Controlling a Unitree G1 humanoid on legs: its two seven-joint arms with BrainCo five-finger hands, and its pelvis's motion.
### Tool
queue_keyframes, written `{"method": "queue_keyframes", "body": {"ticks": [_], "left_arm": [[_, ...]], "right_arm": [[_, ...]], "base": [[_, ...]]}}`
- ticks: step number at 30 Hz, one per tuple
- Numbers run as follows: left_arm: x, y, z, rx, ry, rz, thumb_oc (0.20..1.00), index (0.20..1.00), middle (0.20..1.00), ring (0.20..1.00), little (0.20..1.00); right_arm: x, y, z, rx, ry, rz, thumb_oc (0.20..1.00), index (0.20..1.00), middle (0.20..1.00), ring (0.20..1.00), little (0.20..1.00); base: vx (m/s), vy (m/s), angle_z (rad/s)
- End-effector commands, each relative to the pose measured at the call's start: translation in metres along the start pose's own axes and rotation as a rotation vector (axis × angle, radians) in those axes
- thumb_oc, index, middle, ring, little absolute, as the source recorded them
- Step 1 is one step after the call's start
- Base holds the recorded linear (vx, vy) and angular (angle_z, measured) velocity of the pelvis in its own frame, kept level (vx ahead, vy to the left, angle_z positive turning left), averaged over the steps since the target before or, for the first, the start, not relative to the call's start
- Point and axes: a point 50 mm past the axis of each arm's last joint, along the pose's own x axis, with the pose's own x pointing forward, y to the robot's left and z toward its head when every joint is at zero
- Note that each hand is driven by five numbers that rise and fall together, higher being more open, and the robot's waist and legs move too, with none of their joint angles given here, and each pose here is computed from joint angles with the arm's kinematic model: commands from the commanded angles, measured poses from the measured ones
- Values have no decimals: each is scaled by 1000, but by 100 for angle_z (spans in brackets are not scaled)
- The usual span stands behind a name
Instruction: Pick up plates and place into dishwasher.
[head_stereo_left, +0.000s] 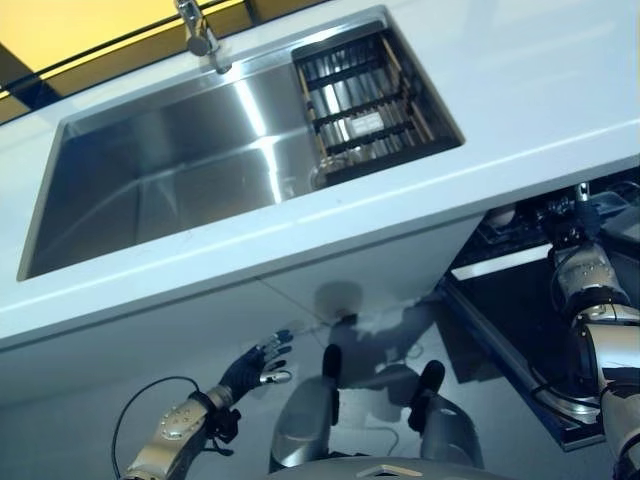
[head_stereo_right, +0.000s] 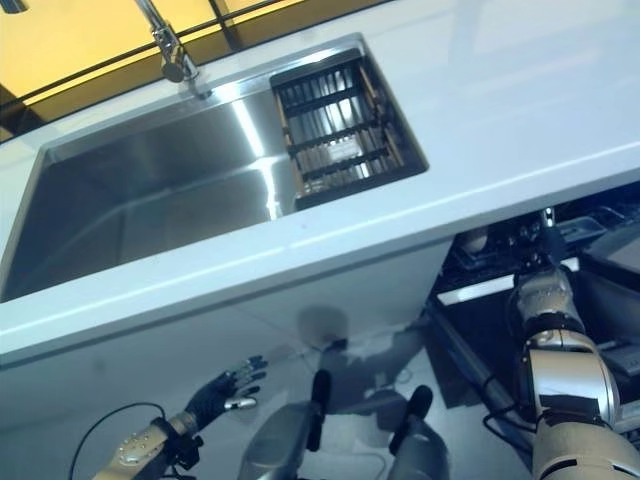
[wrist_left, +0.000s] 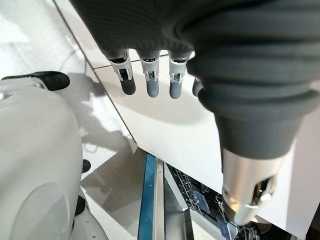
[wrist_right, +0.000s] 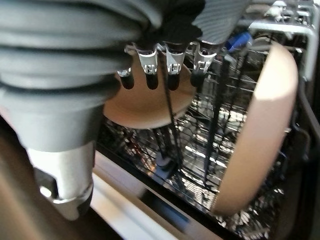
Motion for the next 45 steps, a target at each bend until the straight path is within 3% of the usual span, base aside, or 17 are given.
{"method": "queue_keyframes", "body": {"ticks": [1, 14, 19, 25, 34, 37, 45], "left_arm": [[-4, 2, 8, 0, -60, 0, 1000, 1000, 1000, 1000, 1000], [-12, 5, -7, -45, -58, 79, 1000, 1000, 1000, 1000, 1000], [-15, 4, -16, -73, -44, 113, 1000, 1000, 1000, 1000, 1000], [-19, 6, -27, -88, -23, 159, 1000, 1000, 1000, 1000, 1000], [-23, 16, -50, -71, 82, 307, 1000, 1000, 1000, 1000, 1000], [-22, 14, -60, -83, 117, 322, 1000, 1000, 1000, 1000, 1000], [-29, 11, -81, -132, 191, 364, 1000, 1000, 1000, 1000, 1000]], "right_arm": [[5, 24, 18, -14, -82, 71, 1000, 1000, 1000, 1000, 1000], [-19, -31, -13, -229, -1, -48, 1000, 1000, 1000, 1000, 1000], [-32, -50, -27, -198, 22, -82, 1000, 1000, 1000, 1000, 1000], [-46, -52, -36, -232, -16, -54, 1000, 1000, 1000, 1000, 1000], [-63, -38, -12, -594, -193, 27, 1000, 1000, 1000, 1000, 1000], [-73, -51, 0, -692, -253, -58, 1000, 1000, 1000, 1000, 1000], [-98, -97, 16, -679, -337, -370, 1000, 1000, 1000, 1000, 1000]], "base": [[0, 0, 0], [15, 4, -9], [35, 13, -17], [15, 15, -18], [-17, 16, -13], [-9, -17, -8], [-21, -17, -15]]}}
